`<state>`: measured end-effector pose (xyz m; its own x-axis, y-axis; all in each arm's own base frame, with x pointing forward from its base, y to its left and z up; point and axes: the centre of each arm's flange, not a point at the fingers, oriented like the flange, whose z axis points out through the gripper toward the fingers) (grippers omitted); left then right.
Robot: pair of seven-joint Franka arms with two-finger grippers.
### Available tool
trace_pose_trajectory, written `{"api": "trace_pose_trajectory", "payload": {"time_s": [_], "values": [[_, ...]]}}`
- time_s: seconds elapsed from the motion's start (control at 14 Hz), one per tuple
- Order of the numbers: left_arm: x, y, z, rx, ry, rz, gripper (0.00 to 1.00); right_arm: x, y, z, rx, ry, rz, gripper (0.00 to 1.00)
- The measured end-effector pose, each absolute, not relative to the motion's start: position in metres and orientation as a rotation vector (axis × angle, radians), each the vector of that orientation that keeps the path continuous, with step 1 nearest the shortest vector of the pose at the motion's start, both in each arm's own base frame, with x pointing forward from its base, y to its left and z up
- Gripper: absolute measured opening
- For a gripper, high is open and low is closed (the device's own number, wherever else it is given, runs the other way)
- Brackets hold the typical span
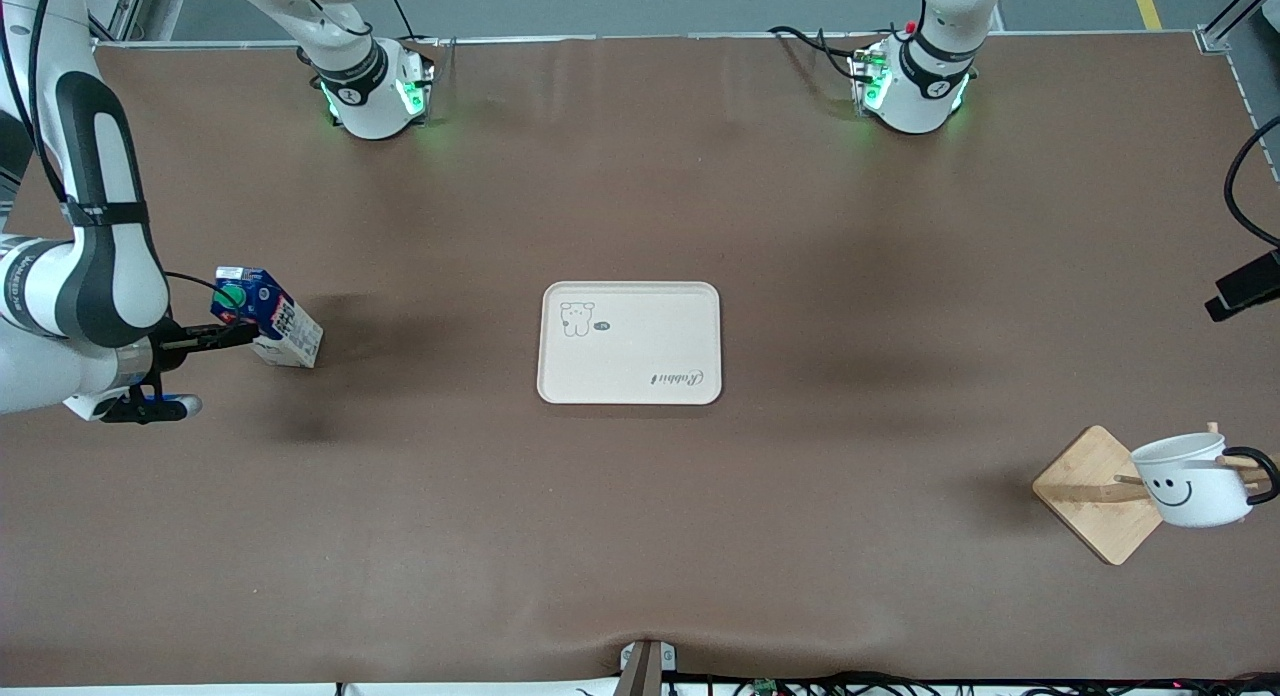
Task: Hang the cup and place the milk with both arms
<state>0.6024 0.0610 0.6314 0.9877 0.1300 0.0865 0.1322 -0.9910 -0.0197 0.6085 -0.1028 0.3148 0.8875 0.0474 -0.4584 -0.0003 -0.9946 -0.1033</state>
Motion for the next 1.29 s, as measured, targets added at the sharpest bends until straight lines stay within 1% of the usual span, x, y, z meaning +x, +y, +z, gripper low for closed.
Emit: {"api": "trace_pose_trajectory", "payload": {"time_s": [0.43, 0.64, 1.0, 1.14, 1.29], "values": [[0.586, 0.016, 0.65, -3.081, -0.123, -0.134, 1.0, 0.61, -0.102, 0.316, -2.956, -0.04, 0.714, 1.0], [0.574, -0.003, 0.654, -3.079, -0.122, -0.11, 1.0, 0.619, -0.101, 0.328, -2.974, -0.046, 0.656, 1.0], [0.546, -0.004, 0.655, -3.058, -0.161, -0.083, 1.0, 0.641, -0.087, 0.361, -2.979, -0.065, 0.5, 1.0], [0.534, -0.001, 0.656, -3.066, -0.171, -0.078, 1.0, 0.657, -0.074, 0.384, -3.007, -0.097, 0.373, 1.0], [0.525, 0.002, 0.656, -3.074, -0.169, -0.07, 1.0, 0.673, -0.061, 0.419, -3.034, -0.136, 0.244, 1.0]]}}
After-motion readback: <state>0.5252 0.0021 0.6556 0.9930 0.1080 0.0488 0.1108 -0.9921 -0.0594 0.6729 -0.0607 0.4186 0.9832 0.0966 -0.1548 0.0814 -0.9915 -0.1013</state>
